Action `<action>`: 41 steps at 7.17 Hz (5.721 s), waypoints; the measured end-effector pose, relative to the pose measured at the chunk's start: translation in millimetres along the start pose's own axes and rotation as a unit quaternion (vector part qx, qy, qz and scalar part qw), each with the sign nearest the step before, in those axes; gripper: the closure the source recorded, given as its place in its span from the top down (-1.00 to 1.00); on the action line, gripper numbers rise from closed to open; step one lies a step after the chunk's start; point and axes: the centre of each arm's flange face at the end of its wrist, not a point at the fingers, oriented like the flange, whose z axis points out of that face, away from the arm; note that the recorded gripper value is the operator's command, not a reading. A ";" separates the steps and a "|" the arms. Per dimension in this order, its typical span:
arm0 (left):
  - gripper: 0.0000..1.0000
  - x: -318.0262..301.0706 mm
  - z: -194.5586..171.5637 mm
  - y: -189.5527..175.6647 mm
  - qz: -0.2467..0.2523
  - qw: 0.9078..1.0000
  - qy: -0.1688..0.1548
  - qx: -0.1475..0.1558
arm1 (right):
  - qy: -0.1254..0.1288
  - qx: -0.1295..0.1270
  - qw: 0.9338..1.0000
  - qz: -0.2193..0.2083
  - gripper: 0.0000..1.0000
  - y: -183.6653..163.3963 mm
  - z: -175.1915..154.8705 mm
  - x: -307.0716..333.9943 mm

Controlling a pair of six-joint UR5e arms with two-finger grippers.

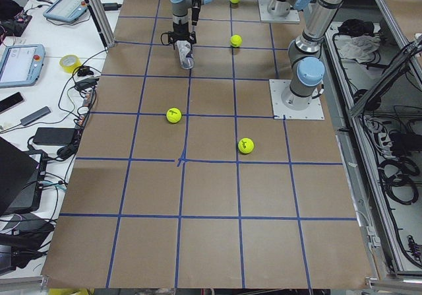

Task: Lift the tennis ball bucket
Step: 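Lay the can on its side and open the right gripper, then raise the right gripper away while the left gripper reaches toward the can, then grasp the can's open end with the left gripper, then lift and tilt the can upright with the left gripper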

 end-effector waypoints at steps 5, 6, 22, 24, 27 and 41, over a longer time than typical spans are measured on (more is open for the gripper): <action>1.00 -26.4 139.8 -71.3 -0.022 0.993 0.099 -0.066 | -0.059 0.000 0.984 0.169 1.00 159.6 -82.6 53.5; 1.00 -33.3 171.2 -80.7 -0.025 0.992 0.104 -0.074 | -0.067 -0.004 0.976 0.206 1.00 181.4 -100.9 52.6; -1.00 -58.5 318.4 -80.4 -0.169 0.906 0.349 -0.172 | 0.059 -0.013 0.746 0.664 1.00 242.4 -312.1 -95.7; -1.00 -43.2 294.2 -78.0 -0.203 0.901 0.338 -0.179 | 0.056 -0.016 0.745 0.664 1.00 243.7 -308.7 -96.5; -1.00 -4.7 238.5 -76.0 -0.186 0.917 0.320 -0.147 | 0.056 -0.017 0.745 0.665 1.00 244.5 -308.0 -96.5; -1.00 133.4 152.9 -128.0 0.052 0.992 -0.088 -0.068 | 0.054 -0.021 0.745 0.665 1.00 245.8 -309.3 -105.9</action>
